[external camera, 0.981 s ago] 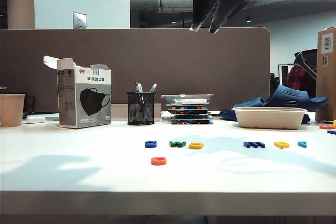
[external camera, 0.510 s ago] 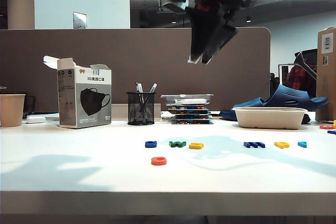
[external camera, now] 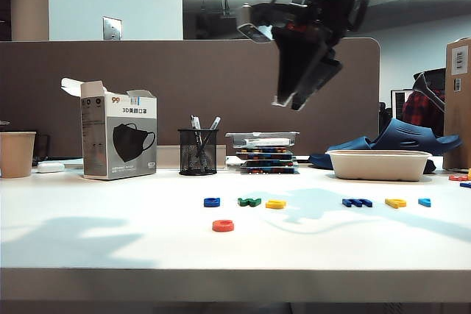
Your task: Select the appropriate letters from the row of letter magnets placed on the table to arrange into the word "cup".
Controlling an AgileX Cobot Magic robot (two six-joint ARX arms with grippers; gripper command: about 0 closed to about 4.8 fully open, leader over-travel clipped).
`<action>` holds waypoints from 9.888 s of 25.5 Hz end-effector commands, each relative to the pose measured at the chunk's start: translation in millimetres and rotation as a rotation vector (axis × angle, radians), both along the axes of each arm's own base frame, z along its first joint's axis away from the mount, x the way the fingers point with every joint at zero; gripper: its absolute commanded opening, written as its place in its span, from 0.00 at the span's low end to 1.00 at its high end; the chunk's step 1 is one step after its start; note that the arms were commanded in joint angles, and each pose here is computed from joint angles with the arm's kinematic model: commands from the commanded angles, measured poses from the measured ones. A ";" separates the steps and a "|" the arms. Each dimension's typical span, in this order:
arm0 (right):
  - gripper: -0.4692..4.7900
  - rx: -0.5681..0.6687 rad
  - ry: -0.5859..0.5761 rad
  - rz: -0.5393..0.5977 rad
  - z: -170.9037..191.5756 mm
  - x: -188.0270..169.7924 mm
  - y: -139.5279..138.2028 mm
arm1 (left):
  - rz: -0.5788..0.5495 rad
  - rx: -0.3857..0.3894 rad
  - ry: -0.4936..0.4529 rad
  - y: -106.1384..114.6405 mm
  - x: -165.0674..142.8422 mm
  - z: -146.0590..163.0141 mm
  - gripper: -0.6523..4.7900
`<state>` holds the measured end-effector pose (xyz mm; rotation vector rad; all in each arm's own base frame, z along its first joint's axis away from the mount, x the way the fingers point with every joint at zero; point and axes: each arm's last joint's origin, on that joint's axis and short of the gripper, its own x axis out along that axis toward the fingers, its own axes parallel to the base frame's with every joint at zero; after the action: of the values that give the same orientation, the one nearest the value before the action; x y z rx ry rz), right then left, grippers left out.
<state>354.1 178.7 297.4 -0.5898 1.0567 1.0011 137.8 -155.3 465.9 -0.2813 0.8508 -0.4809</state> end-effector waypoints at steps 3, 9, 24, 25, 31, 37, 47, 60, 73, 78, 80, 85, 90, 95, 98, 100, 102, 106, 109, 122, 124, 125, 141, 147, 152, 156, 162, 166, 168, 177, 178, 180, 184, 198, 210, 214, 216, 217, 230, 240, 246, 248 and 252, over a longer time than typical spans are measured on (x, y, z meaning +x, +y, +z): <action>0.61 -0.006 0.046 0.042 -13.4 5.7 0.2 | -0.002 -0.007 -0.012 0.8 -0.8 2.1 0.11; 0.60 -0.027 0.071 0.061 -31.6 13.7 4.3 | -0.002 -0.007 -0.012 0.8 -0.8 2.1 0.11; 0.57 -0.045 0.119 0.069 -62.4 25.0 13.5 | -0.001 -0.007 -0.012 0.8 -0.8 2.1 0.11; 0.57 -0.046 0.121 0.069 -63.9 25.6 13.8 | -0.001 -0.007 -0.012 0.8 -0.8 2.1 0.11; 0.57 -0.056 0.142 0.083 -77.2 27.3 21.0 | -0.001 -0.006 -0.012 0.8 -0.8 2.1 0.11; 0.61 -0.046 0.109 0.094 -81.5 30.0 27.8 | -0.001 -0.007 -0.012 0.8 -0.8 2.1 0.11; 0.61 -0.058 0.136 0.093 -93.7 32.7 29.2 | -0.001 -0.006 -0.012 0.8 -0.8 2.1 0.11; 0.61 -0.097 0.159 0.088 -114.3 37.9 31.0 | -0.002 -0.007 -0.012 0.8 -0.8 2.1 0.11; 0.58 -0.096 0.156 0.087 -114.9 38.7 30.8 | -0.001 -0.007 -0.012 0.8 -0.8 2.1 0.11; 0.48 -0.096 0.156 0.086 -114.9 38.8 30.7 | -0.002 -0.006 -0.012 0.8 -0.8 2.1 0.11; 0.47 -0.096 0.156 0.086 -115.0 38.8 30.7 | -0.001 -0.007 -0.012 0.8 -0.8 2.1 0.11; 0.46 -0.100 0.155 0.085 -115.1 38.8 30.6 | -0.002 -0.006 -0.012 0.8 -0.8 2.1 0.11; 0.39 -0.129 0.142 0.078 -115.2 39.2 29.7 | -0.001 -0.007 -0.012 0.8 -0.8 2.1 0.11; 0.39 -0.136 0.139 0.076 -115.4 39.4 29.6 | -0.001 -0.007 -0.012 0.8 -0.8 2.1 0.11; 0.39 -0.132 0.142 0.073 -115.4 39.3 29.7 | -0.001 -0.007 -0.012 0.8 -0.8 2.1 0.11; 0.39 -0.133 0.144 0.071 -115.4 39.2 29.6 | -0.001 -0.007 -0.012 0.8 -0.8 2.1 0.11; 0.39 -0.137 0.153 0.071 -115.5 38.4 29.2 | -0.001 -0.007 -0.012 0.8 -0.8 2.1 0.11; 0.43 -0.138 0.165 0.072 -115.5 37.3 28.8 | -0.001 -0.007 -0.012 0.8 -0.8 2.1 0.11; 0.43 -0.136 0.179 0.068 -115.6 36.4 28.5 | -0.001 -0.007 -0.012 0.8 -0.8 2.1 0.11; 0.43 -0.079 0.213 -0.064 -114.9 38.7 31.5 | -0.001 -0.007 -0.012 0.8 -0.8 2.1 0.11; 0.43 -0.079 0.215 -0.067 -114.9 38.7 31.5 | -0.002 -0.006 -0.012 0.8 -0.8 2.1 0.11; 0.43 -0.078 0.215 -0.068 -114.9 38.6 31.6 | -0.001 -0.007 -0.012 0.8 -0.8 2.1 0.11; 0.40 -0.110 0.207 -0.111 -118.6 37.6 37.3 | -0.001 -0.007 -0.012 0.8 -0.8 2.1 0.11; 0.31 -0.111 0.207 -0.104 -118.6 36.0 40.1 | -0.001 -0.007 -0.012 0.8 -0.8 2.1 0.11; 0.28 -0.110 0.205 -0.104 -118.5 35.6 41.4 | -0.001 -0.007 -0.012 0.8 -0.8 2.1 0.11; 0.28 -0.109 0.206 -0.108 -118.5 35.7 41.4 | -0.001 -0.007 -0.012 0.8 -0.8 2.1 0.11; 0.29 -0.120 0.195 -0.111 -118.6 36.2 41.2 | -0.001 -0.007 -0.012 0.8 -0.8 2.1 0.11; 0.29 -0.119 0.194 -0.111 -118.1 36.3 41.1 | -0.001 -0.007 -0.012 0.8 -0.8 2.1 0.11; 0.29 -0.118 0.193 -0.111 -118.1 36.4 41.2 | -0.001 -0.007 -0.012 0.8 -0.8 2.1 0.11; 0.29 -0.081 0.162 -0.164 -103.2 42.1 44.3 | -0.002 -0.006 -0.012 0.8 -0.8 2.1 0.11; 0.29 -0.072 0.148 -0.164 -97.2 43.9 45.1 | -0.001 -0.007 -0.012 0.8 -0.8 2.1 0.11; 0.29 -0.064 0.136 -0.164 -87.2 45.4 46.1 | -0.001 -0.007 -0.012 0.8 -0.8 2.1 0.11; 0.29 -0.068 0.143 -0.168 -75.3 44.6 45.6 | -0.002 -0.006 -0.012 0.8 -0.8 2.1 0.11; 0.29 -0.062 0.329 -0.572 -62.1 34.3 40.0 | -0.001 -0.007 -0.012 0.8 -0.8 2.1 0.11; 0.29 -0.007 0.208 -0.747 -5.4 12.5 24.4 | -0.002 -0.006 -0.012 0.8 -0.8 2.1 0.11; 0.29 -0.037 0.196 -0.810 -8.4 1.3 16.7 | -0.002 -0.006 -0.012 0.8 -0.8 2.1 0.11; 0.29 -0.019 0.193 -0.829 -12.5 -9.4 11.0 | -0.002 -0.007 -0.012 0.8 -0.8 2.1 0.11; 0.29 -0.011 0.194 -0.841 -13.9 -13.0 9.2 | -0.002 -0.006 -0.012 0.8 -0.8 2.1 0.11; 0.29 0.010 0.181 -0.912 -56.2 -63.5 39.0 | -0.001 -0.007 -0.012 0.8 -0.8 2.1 0.11; 0.29 -0.053 0.186 -0.916 -92.8 -67.0 64.7 | -0.001 -0.007 -0.012 0.8 -0.8 2.1 0.11; 0.29 -0.054 0.193 -0.921 -95.4 -69.0 68.5 | -0.001 -0.007 -0.012 0.8 -0.8 2.1 0.11; 0.29 -0.054 0.193 -0.929 -95.8 -69.9 69.4 | -0.002 -0.007 -0.012 0.8 -0.8 2.1 0.11; 0.29 -0.048 0.202 -0.943 -95.8 -70.5 70.1 | -0.001 -0.007 -0.012 0.8 -0.8 2.1 0.11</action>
<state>283.4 249.0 200.1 0.0055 1.3478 0.2051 137.7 -155.2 466.0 -0.2817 0.8502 -0.4812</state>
